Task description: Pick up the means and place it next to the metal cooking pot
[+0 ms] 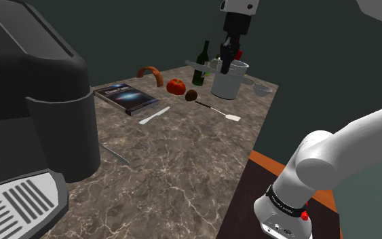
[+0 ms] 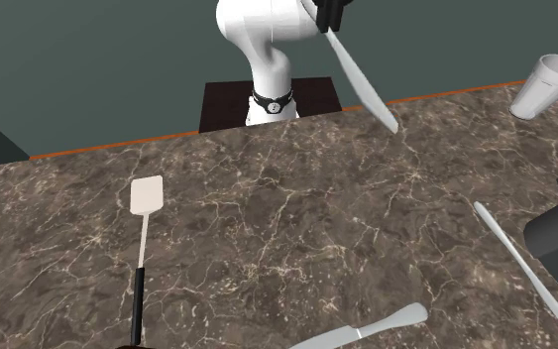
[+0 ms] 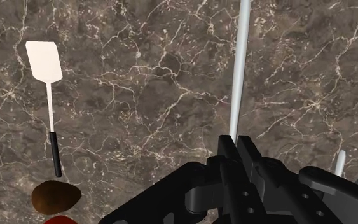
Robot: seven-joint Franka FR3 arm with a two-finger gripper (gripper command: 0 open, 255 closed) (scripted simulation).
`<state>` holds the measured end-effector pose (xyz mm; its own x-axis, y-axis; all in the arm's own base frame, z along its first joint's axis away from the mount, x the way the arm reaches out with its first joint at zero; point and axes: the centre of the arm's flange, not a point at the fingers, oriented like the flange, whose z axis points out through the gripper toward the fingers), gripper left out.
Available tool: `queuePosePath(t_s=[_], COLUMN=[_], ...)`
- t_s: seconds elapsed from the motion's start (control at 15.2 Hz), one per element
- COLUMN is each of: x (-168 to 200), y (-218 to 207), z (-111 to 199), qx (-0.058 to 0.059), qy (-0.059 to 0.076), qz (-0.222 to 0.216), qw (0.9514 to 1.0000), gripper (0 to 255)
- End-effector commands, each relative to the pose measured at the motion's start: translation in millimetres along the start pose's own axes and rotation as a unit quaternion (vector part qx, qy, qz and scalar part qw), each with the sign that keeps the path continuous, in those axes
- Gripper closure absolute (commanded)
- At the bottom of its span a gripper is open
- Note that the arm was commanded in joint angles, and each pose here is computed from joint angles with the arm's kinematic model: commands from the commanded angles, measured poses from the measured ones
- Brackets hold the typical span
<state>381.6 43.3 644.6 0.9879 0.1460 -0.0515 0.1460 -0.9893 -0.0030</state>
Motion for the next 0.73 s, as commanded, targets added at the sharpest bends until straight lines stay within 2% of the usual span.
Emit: queuePosePath(t_s=[0.0, 0.26, 0.66], x=[0.1, -0.9, -10.1], y=[1.1, 1.1, 79.7], z=[-9.6, -29.5, -29.2], qx=[0.0, 0.0, 0.0], qy=[0.0, 0.0, 0.0], qz=[0.0, 0.0, 0.0], qw=[1.0, 1.0, 1.0], gripper=[255, 255, 255])
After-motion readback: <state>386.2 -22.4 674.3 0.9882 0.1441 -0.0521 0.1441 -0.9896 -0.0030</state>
